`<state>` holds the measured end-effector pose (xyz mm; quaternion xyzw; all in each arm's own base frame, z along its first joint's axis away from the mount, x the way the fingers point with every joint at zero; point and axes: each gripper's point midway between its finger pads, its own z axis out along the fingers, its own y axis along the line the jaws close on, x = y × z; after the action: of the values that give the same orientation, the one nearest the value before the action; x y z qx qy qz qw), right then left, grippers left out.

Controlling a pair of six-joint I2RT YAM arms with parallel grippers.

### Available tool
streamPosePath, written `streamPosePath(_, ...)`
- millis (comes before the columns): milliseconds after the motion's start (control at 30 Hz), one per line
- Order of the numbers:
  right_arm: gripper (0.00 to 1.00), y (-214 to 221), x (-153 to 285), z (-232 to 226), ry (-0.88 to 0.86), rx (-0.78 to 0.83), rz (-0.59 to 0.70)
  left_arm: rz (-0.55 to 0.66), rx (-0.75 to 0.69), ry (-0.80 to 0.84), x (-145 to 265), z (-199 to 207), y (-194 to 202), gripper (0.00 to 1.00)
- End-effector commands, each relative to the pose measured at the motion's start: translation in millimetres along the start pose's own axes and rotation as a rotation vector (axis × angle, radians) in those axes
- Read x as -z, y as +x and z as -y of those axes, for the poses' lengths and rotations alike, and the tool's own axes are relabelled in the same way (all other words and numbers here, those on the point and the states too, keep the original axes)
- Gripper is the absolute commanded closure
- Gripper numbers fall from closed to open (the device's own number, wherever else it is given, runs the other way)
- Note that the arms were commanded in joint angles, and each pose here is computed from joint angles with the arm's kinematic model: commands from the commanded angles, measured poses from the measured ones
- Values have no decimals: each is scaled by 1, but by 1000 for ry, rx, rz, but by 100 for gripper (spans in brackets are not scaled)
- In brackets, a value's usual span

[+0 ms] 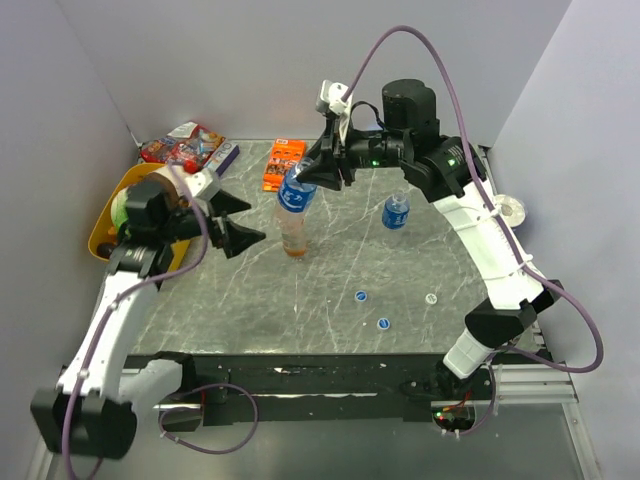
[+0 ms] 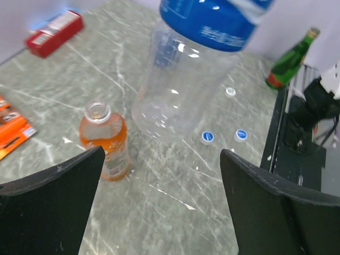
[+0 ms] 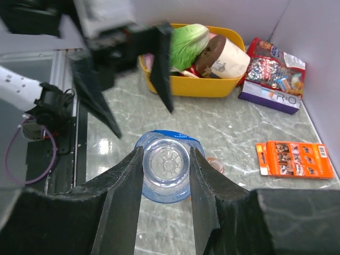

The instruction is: Screw on the bottle caps

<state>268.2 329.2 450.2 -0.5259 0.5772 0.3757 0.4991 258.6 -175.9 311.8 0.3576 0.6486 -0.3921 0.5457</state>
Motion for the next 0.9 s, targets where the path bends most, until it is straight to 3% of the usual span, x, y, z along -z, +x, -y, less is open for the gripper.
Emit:
streamPosePath(0,100,-6,10,-12,-37,9,20,63,-238,169,-24,21,-34,4)
streamPosePath(600,100,-28,5,-22,-106,-35,83,96,-258,268,-77,38,-29,1)
streamPosePath(867,100,-19,1,-19,-85,-38,57,87,-262,269,-77,38,-28,23)
